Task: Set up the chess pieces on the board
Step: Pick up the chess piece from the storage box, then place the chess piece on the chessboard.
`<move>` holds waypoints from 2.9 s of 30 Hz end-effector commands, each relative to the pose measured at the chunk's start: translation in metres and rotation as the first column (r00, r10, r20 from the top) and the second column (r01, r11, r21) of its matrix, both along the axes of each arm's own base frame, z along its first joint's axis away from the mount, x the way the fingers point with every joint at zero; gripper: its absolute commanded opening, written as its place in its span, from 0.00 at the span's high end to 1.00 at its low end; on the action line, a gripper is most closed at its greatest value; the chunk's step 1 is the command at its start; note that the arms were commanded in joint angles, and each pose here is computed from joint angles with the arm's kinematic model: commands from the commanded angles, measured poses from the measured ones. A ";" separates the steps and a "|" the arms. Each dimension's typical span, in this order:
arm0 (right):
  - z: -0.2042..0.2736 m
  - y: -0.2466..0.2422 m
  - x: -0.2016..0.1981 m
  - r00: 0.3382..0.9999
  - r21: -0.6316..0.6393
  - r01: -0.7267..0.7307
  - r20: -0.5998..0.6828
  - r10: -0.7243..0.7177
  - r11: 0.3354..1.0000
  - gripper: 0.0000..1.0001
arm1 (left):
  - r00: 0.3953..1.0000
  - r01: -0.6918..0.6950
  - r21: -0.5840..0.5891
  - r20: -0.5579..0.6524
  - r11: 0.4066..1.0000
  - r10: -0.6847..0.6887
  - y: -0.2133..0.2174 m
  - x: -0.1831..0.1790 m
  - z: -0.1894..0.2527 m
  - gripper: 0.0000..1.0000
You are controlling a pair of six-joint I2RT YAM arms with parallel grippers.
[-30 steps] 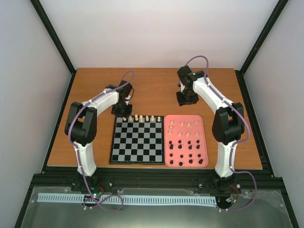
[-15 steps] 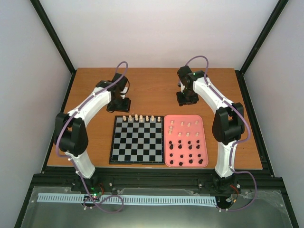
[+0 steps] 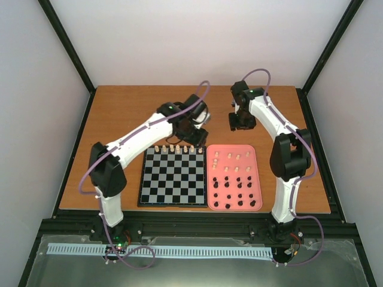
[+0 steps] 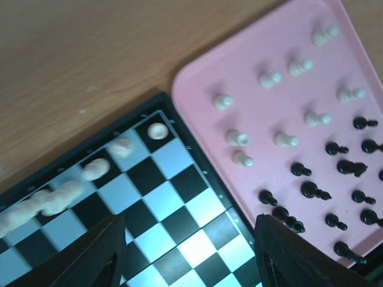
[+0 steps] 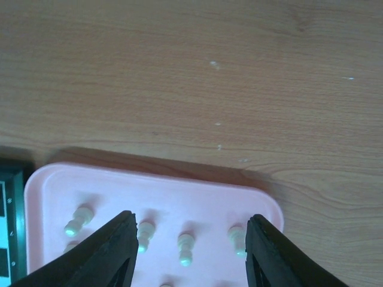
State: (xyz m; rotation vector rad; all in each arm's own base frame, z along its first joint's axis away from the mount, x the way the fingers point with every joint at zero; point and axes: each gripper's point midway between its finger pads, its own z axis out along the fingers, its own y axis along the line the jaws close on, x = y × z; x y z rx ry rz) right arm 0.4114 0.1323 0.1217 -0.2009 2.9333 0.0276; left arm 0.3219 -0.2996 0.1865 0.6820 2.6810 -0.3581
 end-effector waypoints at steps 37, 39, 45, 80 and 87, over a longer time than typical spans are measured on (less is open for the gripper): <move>-0.018 -0.051 0.011 0.992 0.074 0.129 -0.001 -0.129 0.989 0.50 | 0.973 0.184 0.104 -0.162 0.977 -0.166 -0.107 -0.013 -0.129 0.62; -0.019 -0.051 0.010 0.992 0.075 0.130 -0.003 -0.130 0.989 0.50 | 0.972 0.185 0.108 -0.165 0.977 -0.166 -0.108 -0.012 -0.130 0.67; -0.018 -0.052 0.011 0.991 0.083 0.131 -0.003 -0.131 0.988 0.50 | 0.973 0.181 0.128 -0.169 0.975 -0.159 -0.104 -0.012 -0.134 0.70; -0.014 -0.063 -0.024 0.989 0.052 0.149 -0.017 -0.148 0.988 0.50 | 0.996 -0.084 0.158 0.029 0.984 0.080 0.023 0.041 -0.003 0.90; -0.016 -0.065 -0.028 0.989 0.043 0.147 -0.024 -0.146 0.988 0.50 | 0.935 -0.348 0.260 0.027 0.901 0.354 0.161 0.055 -0.027 0.90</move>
